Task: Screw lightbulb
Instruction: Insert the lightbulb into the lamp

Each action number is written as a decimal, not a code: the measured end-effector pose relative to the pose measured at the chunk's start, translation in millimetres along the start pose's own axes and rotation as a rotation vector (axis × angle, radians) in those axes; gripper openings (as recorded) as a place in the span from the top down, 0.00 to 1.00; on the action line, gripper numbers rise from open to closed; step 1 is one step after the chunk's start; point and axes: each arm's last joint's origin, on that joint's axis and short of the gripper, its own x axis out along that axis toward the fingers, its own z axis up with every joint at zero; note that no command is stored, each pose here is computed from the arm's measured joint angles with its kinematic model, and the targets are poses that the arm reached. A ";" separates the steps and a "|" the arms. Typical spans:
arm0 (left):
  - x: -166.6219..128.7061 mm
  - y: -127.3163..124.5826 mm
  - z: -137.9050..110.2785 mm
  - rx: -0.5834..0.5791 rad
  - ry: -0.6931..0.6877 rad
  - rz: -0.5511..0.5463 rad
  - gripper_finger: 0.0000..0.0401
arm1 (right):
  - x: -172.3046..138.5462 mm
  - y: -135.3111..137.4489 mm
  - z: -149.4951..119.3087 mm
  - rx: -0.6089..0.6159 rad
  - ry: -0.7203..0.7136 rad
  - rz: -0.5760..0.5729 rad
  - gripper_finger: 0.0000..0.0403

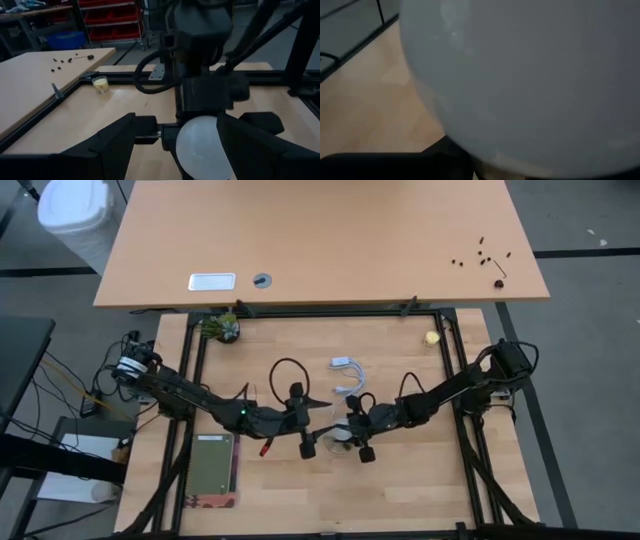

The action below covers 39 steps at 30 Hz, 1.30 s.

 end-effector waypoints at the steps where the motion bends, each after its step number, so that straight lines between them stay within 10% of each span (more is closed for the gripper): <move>1: 0.0 0.0 -0.2 -0.001 0.002 0.000 0.30 | 0.5 0.0 1.9 -0.006 -0.003 0.000 0.66; 39: 8.7 -7.2 -14.9 -0.039 0.029 -0.050 0.30 | 0.8 -5.7 2.5 -0.009 -0.014 -0.003 0.54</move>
